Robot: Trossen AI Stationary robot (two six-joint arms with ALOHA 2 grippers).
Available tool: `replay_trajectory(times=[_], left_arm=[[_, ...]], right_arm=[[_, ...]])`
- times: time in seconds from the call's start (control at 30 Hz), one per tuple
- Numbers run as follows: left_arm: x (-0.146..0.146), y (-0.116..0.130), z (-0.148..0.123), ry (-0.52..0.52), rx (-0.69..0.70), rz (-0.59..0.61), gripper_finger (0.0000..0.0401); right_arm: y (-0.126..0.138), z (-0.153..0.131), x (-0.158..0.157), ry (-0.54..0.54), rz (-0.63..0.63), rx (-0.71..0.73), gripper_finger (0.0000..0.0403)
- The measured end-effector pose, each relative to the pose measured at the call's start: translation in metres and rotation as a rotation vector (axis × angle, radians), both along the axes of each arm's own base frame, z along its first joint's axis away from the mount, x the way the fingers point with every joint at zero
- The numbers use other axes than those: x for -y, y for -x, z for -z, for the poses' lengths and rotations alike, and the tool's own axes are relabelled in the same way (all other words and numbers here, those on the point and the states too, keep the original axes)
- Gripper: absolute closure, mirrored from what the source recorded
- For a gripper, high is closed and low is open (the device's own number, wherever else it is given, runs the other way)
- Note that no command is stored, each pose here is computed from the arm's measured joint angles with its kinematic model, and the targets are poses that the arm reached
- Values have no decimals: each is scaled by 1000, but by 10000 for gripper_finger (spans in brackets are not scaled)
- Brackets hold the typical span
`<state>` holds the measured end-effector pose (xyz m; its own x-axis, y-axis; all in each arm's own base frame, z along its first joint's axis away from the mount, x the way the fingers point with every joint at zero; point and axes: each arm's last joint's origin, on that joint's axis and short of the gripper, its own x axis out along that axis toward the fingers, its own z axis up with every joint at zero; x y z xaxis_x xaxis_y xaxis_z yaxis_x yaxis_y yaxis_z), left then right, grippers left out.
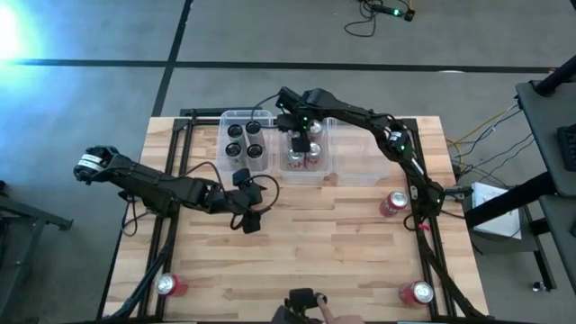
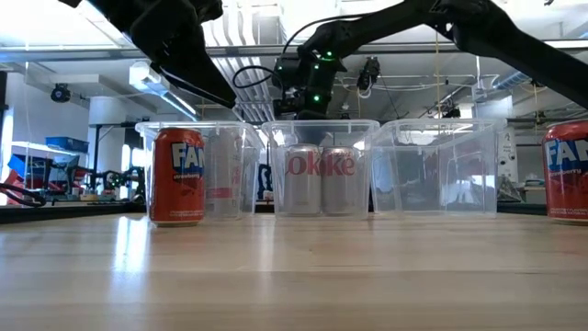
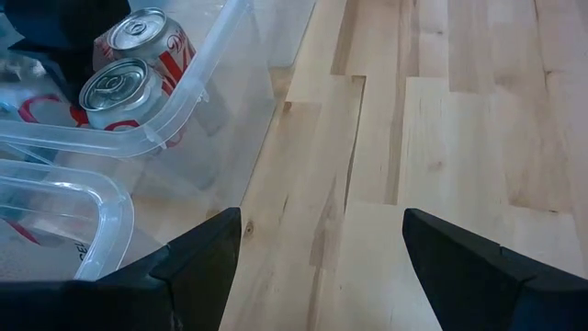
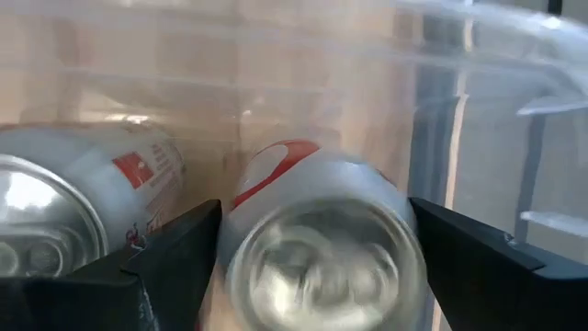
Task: Sort soda cans
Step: Put the red-silver soda can into the middle transparent bin, then put the top left red soda can into the right transparent bin
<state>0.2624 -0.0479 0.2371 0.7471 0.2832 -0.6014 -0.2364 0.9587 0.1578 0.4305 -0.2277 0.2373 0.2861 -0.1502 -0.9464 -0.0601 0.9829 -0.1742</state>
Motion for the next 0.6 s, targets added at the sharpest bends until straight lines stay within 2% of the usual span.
replay_trajectory(times=[0.13,0.37,0.47,0.6], left_arm=[[0,0,0,0,0,0,115],[0,0,-1,-2,1,2,115],[0,1,-6,-21,8,20,115],[2,6,-20,-51,13,59,115]], right_arm=[[-1,-1,1,2,7,16,60],[-1,-5,-1,7,15,25,67],[1,-22,-6,14,39,43,70],[3,-62,-27,71,87,113,77]])
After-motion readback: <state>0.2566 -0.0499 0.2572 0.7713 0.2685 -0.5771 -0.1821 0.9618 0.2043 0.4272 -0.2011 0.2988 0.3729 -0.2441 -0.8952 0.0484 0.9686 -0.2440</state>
